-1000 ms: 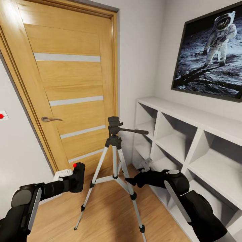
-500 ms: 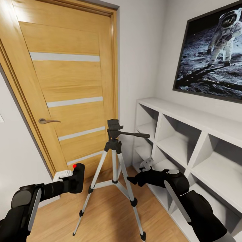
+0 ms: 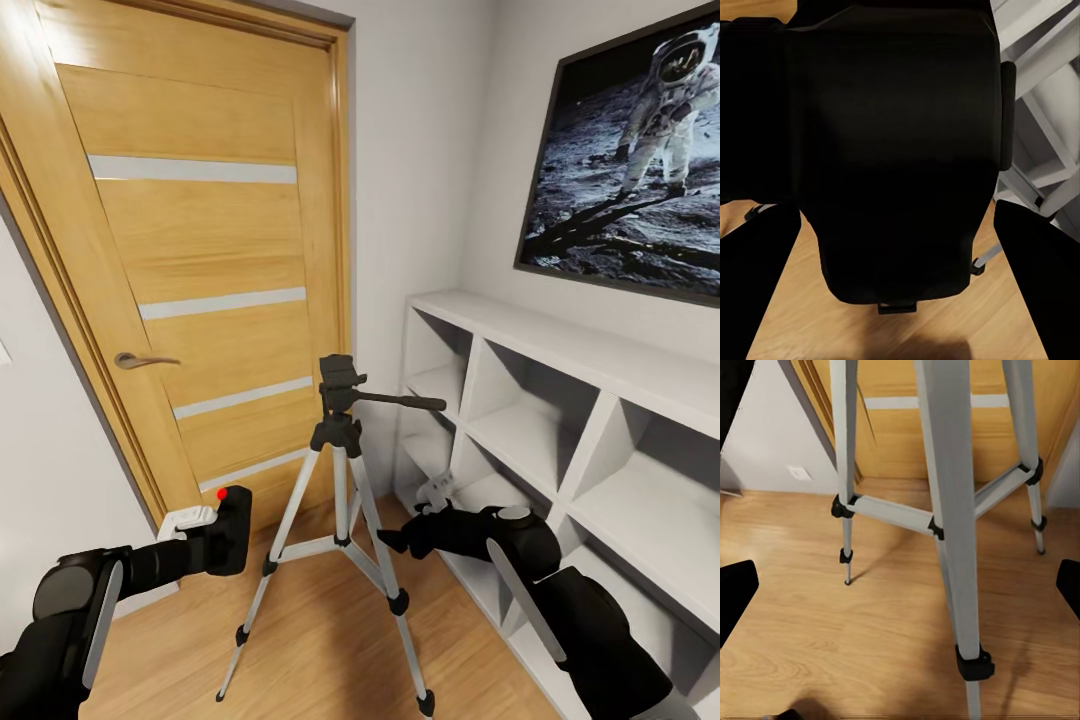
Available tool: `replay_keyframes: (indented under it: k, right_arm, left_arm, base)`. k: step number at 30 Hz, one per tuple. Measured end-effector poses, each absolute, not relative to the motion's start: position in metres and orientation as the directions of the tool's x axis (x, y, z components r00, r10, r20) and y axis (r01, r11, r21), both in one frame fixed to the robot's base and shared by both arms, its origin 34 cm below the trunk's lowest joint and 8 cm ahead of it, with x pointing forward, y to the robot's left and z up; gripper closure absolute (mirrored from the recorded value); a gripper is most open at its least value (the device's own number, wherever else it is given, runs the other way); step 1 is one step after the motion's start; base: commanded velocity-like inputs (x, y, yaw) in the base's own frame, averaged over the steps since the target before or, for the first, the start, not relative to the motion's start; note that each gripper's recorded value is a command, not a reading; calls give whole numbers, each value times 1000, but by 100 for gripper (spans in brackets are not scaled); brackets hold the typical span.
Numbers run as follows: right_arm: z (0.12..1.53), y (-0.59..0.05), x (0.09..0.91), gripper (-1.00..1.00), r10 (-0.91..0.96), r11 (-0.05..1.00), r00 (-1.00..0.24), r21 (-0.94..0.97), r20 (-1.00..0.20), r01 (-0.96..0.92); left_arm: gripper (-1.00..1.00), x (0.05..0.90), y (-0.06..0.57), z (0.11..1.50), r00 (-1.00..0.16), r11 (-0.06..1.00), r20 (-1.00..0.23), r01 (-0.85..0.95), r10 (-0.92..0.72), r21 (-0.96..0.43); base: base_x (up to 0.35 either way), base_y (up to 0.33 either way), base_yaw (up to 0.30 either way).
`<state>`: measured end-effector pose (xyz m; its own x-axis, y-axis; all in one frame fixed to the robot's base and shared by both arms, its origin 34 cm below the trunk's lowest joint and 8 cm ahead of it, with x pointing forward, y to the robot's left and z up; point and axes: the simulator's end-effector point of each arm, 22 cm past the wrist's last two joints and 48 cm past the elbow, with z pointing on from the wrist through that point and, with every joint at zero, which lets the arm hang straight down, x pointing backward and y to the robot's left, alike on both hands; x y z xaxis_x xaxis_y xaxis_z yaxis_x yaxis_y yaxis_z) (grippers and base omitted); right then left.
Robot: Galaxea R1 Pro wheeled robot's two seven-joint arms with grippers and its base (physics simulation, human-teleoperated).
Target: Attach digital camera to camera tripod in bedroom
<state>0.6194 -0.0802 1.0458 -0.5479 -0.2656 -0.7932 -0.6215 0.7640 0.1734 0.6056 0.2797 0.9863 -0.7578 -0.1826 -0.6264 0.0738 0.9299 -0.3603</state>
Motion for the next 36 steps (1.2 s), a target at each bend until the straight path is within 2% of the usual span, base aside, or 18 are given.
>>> replay_keyframes:
  k: [20,36]
  right_arm:
    - [1012,-72,621,-100,-249,767,-593,218,-766,-603]
    - [1002,-69,623,-100,-242,768,-602,228,-761,-598]
  left_arm:
    - [100,606,279,986,-758,930,-627,75,-181,-360]
    - [100,605,280,986,-758,931,-627,74,-180,-358]
  base:
    - [1,0,0]
    - [84,16,0]
